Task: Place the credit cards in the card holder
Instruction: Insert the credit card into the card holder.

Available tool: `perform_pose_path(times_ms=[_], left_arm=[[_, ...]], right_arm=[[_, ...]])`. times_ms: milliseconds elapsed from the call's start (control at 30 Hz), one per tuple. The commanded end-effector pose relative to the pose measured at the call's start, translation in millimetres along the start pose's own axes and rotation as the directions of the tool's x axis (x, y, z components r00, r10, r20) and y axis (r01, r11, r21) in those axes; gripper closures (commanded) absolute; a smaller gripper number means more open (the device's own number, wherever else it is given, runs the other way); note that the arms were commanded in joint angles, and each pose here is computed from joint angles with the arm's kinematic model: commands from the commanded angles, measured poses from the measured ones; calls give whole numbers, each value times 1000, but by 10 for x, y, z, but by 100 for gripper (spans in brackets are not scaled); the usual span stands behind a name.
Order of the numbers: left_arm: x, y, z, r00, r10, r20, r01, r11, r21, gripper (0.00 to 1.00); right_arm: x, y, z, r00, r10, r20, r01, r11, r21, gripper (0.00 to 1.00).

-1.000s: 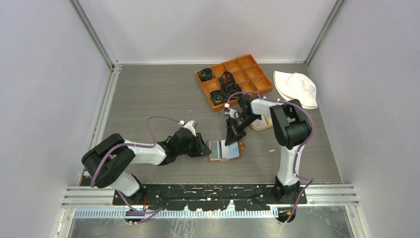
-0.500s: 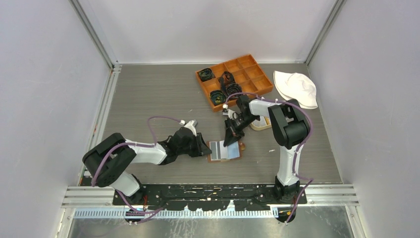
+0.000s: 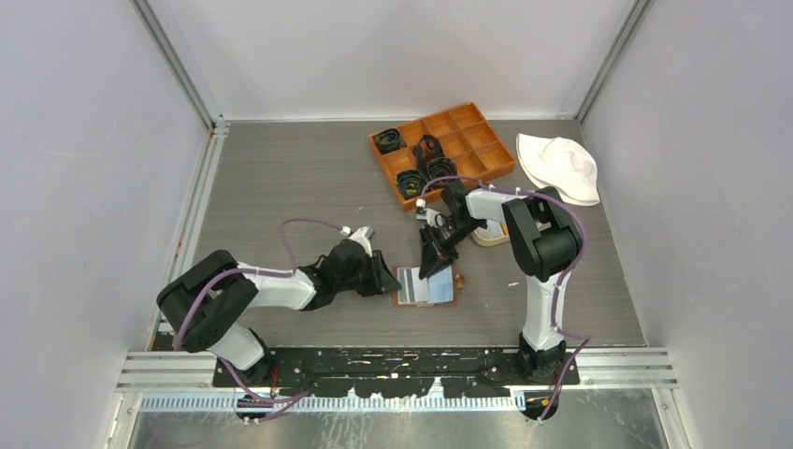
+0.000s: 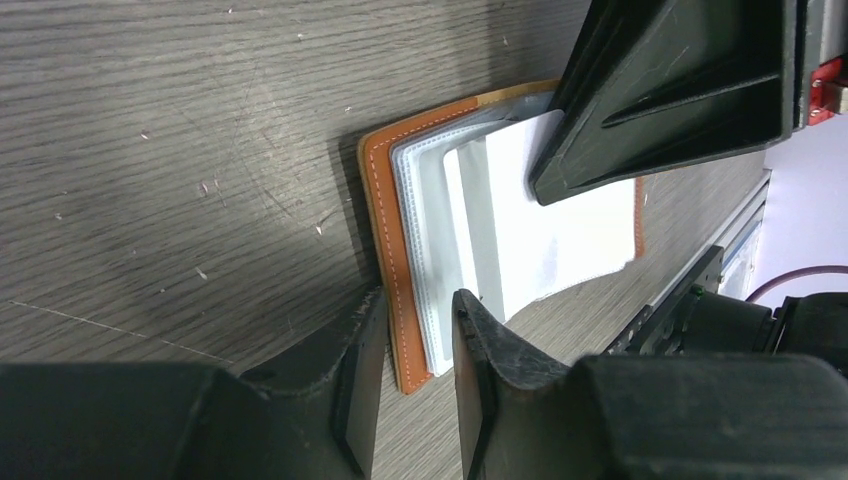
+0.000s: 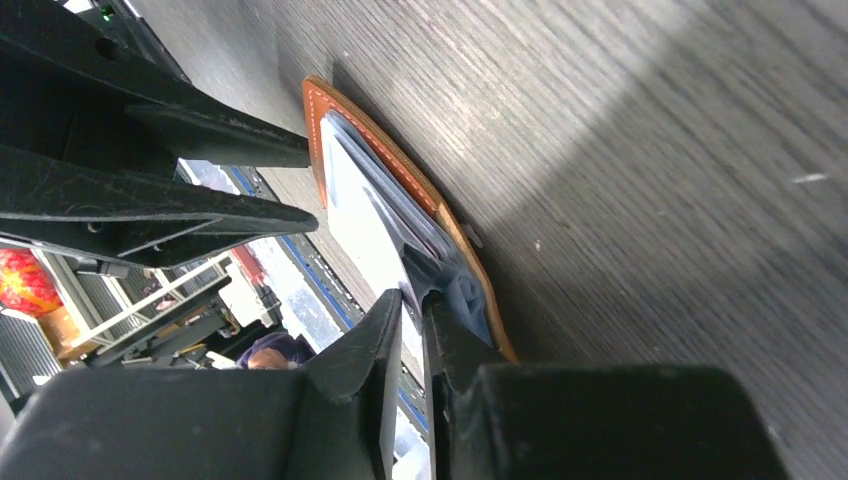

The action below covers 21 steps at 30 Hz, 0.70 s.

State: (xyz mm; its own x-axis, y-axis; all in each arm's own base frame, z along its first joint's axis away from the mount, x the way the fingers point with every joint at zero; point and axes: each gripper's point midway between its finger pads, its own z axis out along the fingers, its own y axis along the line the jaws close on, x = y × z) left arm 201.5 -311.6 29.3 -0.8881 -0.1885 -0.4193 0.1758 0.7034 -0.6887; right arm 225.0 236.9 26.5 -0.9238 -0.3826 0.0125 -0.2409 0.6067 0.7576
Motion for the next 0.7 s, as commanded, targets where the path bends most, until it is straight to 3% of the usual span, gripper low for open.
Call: perform_pose_path(times_ms=[0,167,367,500,667], left_arm=[[-129,-92,-90,998,38,53,-39,999,5,67],[-317,19,-369,984,115,137,-101,990,-103,65],[-356,-399,-613,952,237,191,-235,971,-34,66],[-223,-795,-580,921,320,222,-325,946,-11,73],[-67,-972,-301,902,393,178,-377,919,-113,88]], right_arm=[[-111,26,13,998,-60,21,59,998,13,81],[-114,21,5,998,-63,22,63,998,19,81],[-112,25,8,998,-65,18,64,998,15,78],[-112,22,9,998,-64,16,64,998,16,78],[-118,12,6,998,-66,15,65,998,23,78]])
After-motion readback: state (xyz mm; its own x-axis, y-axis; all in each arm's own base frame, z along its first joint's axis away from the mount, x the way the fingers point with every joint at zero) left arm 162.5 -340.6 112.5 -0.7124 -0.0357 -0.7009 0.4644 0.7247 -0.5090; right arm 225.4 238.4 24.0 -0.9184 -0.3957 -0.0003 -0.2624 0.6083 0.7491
